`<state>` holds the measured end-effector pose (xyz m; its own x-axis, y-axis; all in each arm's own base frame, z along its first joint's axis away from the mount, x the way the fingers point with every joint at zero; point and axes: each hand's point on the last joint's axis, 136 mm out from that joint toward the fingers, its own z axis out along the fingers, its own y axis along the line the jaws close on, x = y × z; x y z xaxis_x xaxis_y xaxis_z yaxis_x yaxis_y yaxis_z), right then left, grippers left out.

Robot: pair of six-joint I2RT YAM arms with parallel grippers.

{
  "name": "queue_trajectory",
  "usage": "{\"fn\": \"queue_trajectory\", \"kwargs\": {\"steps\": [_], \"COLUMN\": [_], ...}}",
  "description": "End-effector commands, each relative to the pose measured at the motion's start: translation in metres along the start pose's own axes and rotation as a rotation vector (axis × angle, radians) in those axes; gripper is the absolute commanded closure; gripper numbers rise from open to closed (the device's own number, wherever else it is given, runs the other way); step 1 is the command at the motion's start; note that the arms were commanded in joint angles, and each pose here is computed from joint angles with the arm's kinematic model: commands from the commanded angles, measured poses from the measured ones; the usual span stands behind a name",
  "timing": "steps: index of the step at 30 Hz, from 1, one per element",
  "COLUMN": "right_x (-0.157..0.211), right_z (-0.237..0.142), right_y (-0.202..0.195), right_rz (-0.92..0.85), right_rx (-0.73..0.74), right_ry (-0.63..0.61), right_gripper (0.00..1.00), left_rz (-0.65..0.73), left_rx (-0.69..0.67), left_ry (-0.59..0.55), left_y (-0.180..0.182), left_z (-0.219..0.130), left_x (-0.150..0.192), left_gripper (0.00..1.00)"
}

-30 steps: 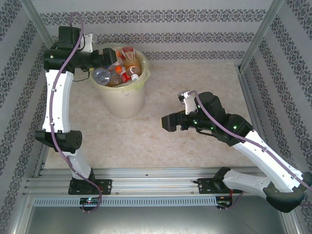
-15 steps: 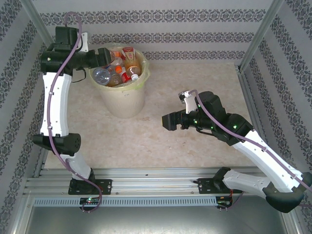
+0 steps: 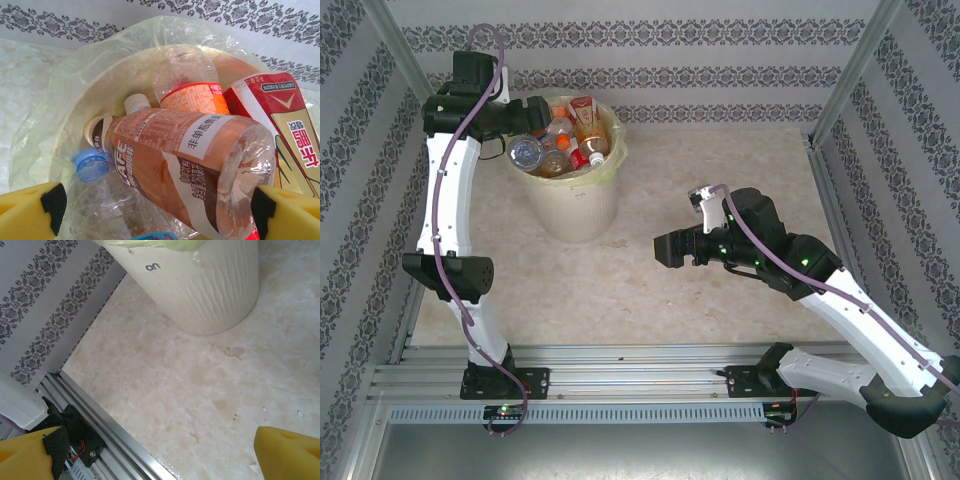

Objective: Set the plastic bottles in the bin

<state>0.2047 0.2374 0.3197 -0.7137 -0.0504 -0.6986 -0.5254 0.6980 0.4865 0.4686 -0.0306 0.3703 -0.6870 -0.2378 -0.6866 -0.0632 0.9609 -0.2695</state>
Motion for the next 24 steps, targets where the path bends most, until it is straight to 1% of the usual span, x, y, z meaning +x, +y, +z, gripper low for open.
{"fn": "queue_trajectory", "kwargs": {"steps": [1, 4, 7, 15, 20, 24], "right_x": [-0.004, -0.004, -0.006, -0.013, -0.017, -0.020], "right_z": [-0.004, -0.004, -0.004, -0.006, -0.009, -0.013], "right_y": [-0.004, -0.004, -0.003, -0.005, -0.009, -0.016], "right_rz": [0.016, 0.017, 0.016, -0.002, -0.022, -0.040], "right_rx": [0.015, 0.013, 0.013, 0.027, 0.053, 0.093], "right_ry": [-0.028, -0.029, -0.034, -0.069, -0.099, -0.126], "right_gripper": [0.05, 0.05, 0.04, 0.02, 0.02, 0.02], "left_rz": [-0.018, -0.017, -0.013, 0.032, 0.060, 0.055], "left_rx": [-0.064, -0.011, 0.069, 0.258, 0.327, 0.309], "left_ry": [0.019, -0.039, -0.101, -0.274, -0.334, -0.364], "left_y": [0.015, 0.003, -0.014, -0.052, -0.064, -0.056], "left_z": [-0.007, -0.023, -0.044, -0.098, -0.128, -0.150], "left_x": [0.006, -0.006, -0.018, -0.043, -0.035, -0.007], "left_gripper": [0.05, 0.04, 0.00, 0.00, 0.00, 0.00]}}
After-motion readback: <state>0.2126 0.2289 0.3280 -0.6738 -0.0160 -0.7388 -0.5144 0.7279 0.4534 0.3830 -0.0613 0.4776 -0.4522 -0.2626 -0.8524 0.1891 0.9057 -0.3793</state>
